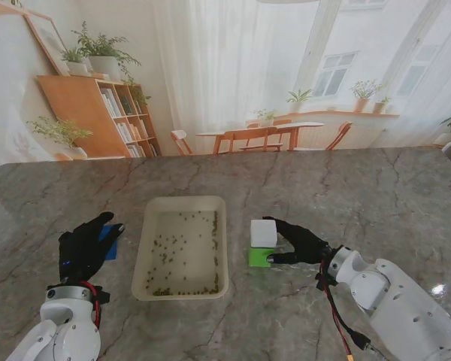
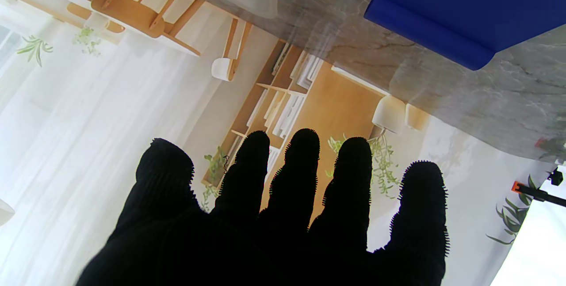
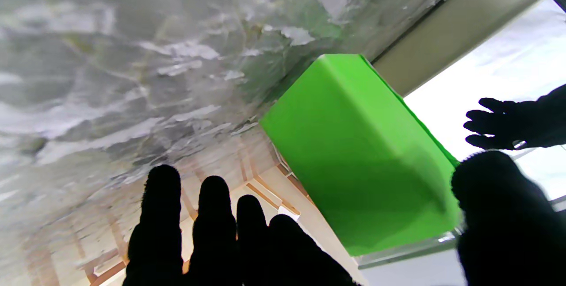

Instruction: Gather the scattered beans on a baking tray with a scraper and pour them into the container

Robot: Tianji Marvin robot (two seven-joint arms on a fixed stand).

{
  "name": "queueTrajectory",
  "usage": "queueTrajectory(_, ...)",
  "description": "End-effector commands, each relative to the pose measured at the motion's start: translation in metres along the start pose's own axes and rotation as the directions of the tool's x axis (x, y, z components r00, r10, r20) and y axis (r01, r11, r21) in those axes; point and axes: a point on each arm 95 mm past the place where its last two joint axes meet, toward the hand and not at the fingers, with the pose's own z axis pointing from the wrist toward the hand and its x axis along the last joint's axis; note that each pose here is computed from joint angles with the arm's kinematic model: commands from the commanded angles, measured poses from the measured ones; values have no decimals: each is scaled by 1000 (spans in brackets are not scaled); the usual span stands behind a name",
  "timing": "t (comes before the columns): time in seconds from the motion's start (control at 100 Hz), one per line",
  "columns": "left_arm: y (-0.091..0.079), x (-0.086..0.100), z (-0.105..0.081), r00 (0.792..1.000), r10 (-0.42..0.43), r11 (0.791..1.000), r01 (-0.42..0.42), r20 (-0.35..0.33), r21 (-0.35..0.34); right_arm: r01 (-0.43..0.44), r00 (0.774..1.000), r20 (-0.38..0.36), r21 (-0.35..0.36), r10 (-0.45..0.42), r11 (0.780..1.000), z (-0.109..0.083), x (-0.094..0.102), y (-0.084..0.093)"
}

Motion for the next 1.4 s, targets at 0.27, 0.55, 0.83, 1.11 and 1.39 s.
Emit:
queueTrajectory(0.27, 1, -1, -4, 1000, 6, 1000, -6, 8, 1, -34, 998, -59, 67, 38, 997, 15, -1, -6)
queueTrajectory(0.55, 0, -2, -6, 1000, 11, 1000, -11, 14, 13, -41, 996, -77, 96, 48, 995, 17, 4, -7)
queueTrajectory(0.83, -1, -4, -8, 1000, 15, 999, -16, 24, 28, -54, 996, -63, 29, 55, 998, 20, 5, -8)
queueTrajectory(1.11, -2, -4, -9, 1000, 16, 999, -17, 26, 32, -135, 991, -15, -60, 134, 989, 29, 6, -16)
queueTrajectory(1.39, -3, -4, -11, 999, 20, 999, -22, 36, 47, -144, 990, -6, -125, 144, 982, 35, 8, -18)
